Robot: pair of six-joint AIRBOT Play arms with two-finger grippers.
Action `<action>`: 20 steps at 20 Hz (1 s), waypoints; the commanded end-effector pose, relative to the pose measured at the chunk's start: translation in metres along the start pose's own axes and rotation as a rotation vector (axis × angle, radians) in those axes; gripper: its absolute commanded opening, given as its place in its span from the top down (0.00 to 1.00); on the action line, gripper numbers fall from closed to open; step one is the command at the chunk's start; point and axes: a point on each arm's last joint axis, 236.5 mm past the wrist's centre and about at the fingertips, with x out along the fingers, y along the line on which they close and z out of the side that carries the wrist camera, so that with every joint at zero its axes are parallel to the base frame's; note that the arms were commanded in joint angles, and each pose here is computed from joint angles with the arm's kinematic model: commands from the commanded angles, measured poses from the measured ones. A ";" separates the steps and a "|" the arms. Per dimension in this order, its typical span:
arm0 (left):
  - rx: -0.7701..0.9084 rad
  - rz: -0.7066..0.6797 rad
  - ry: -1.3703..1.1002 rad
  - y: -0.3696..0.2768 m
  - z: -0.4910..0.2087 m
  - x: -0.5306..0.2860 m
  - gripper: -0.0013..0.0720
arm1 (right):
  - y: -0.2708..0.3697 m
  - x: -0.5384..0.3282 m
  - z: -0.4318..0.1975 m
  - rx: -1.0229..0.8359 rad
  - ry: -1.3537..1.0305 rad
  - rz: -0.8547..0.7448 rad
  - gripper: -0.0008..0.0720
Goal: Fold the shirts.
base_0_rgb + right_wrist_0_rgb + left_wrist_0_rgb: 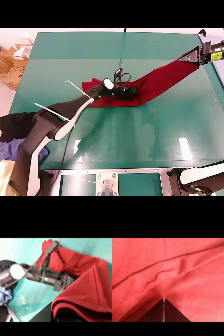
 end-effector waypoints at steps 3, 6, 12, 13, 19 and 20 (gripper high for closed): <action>0.128 -0.067 0.076 -0.021 0.045 -0.115 0.95 | 0.017 0.016 -0.001 0.015 0.035 0.022 0.97; 0.200 -0.032 0.040 -0.023 0.082 -0.207 0.95 | 0.047 0.050 0.003 -0.011 0.065 0.056 0.97; 0.278 0.112 -0.104 -0.002 0.132 -0.348 0.95 | 0.142 0.183 0.015 -0.126 0.059 0.104 0.97; 0.277 0.127 -0.118 0.006 0.136 -0.365 0.95 | 0.157 0.217 0.010 -0.148 0.065 0.110 0.97; 0.257 0.188 -0.087 0.055 0.130 -0.414 0.95 | 0.188 0.437 -0.060 -0.156 0.063 0.108 0.33; 0.257 0.193 -0.089 0.059 0.131 -0.418 0.95 | 0.180 0.440 -0.065 -0.130 0.085 0.082 0.33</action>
